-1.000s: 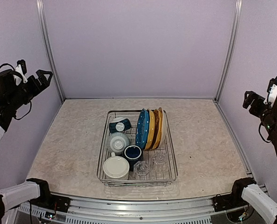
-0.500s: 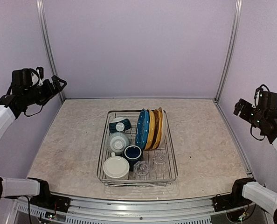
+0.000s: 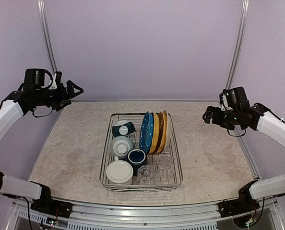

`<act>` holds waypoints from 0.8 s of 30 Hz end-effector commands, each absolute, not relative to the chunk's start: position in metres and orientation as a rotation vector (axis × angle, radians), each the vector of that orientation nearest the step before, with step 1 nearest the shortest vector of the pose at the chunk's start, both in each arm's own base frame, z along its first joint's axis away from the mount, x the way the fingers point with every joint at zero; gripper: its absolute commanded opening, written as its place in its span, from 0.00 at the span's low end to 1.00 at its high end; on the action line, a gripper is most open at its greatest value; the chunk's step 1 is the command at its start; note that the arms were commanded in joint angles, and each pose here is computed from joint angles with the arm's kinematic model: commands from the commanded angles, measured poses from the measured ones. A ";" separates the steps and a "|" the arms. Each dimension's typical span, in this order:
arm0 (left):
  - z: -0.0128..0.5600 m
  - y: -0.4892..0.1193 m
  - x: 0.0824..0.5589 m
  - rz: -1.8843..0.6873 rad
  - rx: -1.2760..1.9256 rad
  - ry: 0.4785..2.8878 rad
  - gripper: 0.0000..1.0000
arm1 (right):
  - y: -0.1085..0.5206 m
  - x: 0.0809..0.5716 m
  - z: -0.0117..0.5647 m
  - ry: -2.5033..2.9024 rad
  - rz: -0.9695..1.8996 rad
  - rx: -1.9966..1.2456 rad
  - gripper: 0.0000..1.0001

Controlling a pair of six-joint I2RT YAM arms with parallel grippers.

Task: Unload the mixed dishes from the dish rack
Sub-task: Grab the plate from the dish rack.

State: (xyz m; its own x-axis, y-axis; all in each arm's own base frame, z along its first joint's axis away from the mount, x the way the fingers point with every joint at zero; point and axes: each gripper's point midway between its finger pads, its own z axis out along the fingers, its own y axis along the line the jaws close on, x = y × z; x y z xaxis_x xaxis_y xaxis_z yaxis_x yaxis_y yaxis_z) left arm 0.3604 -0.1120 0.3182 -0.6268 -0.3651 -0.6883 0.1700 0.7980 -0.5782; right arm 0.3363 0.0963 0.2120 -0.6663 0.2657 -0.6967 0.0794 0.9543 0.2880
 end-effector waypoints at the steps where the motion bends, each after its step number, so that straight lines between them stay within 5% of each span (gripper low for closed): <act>1: 0.324 -0.161 0.340 -1.098 0.019 2.153 0.99 | 0.137 0.348 0.224 2.258 0.370 0.197 1.00; 9: 0.316 -0.267 0.309 -1.377 0.188 2.217 0.96 | 0.179 0.358 0.215 2.312 0.322 0.068 1.00; 24: 0.256 -0.384 0.346 -1.366 0.117 2.476 0.49 | 0.156 0.329 0.215 2.268 0.238 0.065 1.00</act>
State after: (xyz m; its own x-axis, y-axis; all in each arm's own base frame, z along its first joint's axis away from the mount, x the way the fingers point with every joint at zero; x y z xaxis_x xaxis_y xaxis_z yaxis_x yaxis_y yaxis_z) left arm 0.3327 -0.3715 0.2636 -0.9407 -0.0540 -0.3348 0.2602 0.5183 -0.8147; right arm 0.3412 0.1704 0.2090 -0.6806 0.1325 -0.7206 -0.0466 0.9737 0.2231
